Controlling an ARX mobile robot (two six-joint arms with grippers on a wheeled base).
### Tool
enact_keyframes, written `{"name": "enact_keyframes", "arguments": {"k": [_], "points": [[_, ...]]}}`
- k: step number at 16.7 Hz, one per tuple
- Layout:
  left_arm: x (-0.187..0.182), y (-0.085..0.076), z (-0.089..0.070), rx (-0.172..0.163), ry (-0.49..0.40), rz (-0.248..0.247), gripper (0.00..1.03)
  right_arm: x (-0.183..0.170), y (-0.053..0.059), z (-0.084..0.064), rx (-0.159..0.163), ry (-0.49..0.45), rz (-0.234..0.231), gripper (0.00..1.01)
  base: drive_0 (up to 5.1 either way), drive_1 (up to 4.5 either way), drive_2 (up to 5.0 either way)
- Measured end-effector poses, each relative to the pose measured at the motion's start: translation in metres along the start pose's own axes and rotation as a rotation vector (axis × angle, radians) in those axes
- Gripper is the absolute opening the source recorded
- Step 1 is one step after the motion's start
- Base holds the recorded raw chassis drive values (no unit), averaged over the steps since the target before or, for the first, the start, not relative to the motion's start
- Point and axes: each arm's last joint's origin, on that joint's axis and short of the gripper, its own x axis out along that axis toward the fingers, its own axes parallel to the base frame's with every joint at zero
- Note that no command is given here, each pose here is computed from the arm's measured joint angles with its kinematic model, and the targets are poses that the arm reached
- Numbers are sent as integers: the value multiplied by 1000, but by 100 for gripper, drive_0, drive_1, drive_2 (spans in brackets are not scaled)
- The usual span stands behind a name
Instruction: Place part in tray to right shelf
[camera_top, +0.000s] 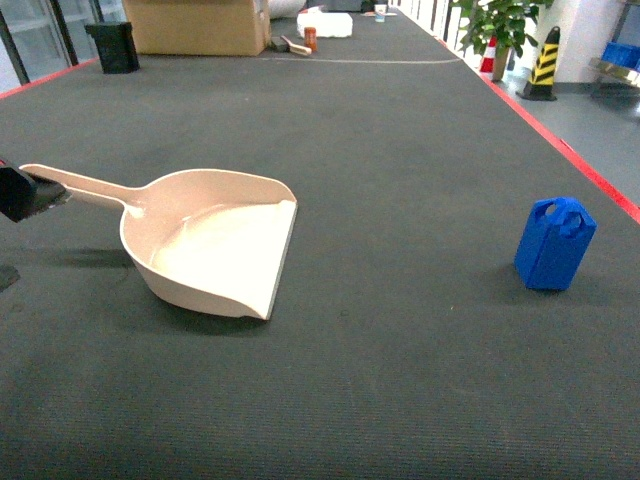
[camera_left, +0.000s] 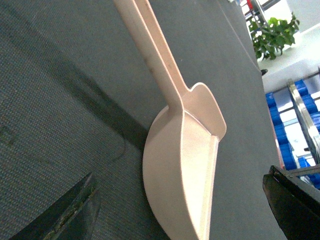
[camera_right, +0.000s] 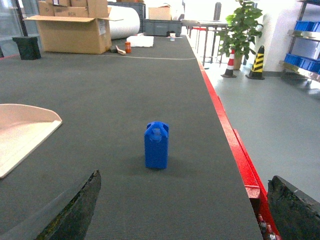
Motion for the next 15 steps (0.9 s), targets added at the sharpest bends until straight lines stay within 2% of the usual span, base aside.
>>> {"name": "enact_keyframes", "arguments": {"k": [2, 5, 15], "points": [[-1, -5, 5, 0, -25, -28, 98, 0, 0, 0, 0, 0, 0, 98, 0, 0, 0], [3, 0, 6, -67, -74, 5, 98, 0, 0, 0, 0, 0, 0, 98, 0, 0, 0], [45, 6, 14, -91, -77, 17, 98, 0, 0, 0, 0, 0, 0, 98, 0, 0, 0]]}}
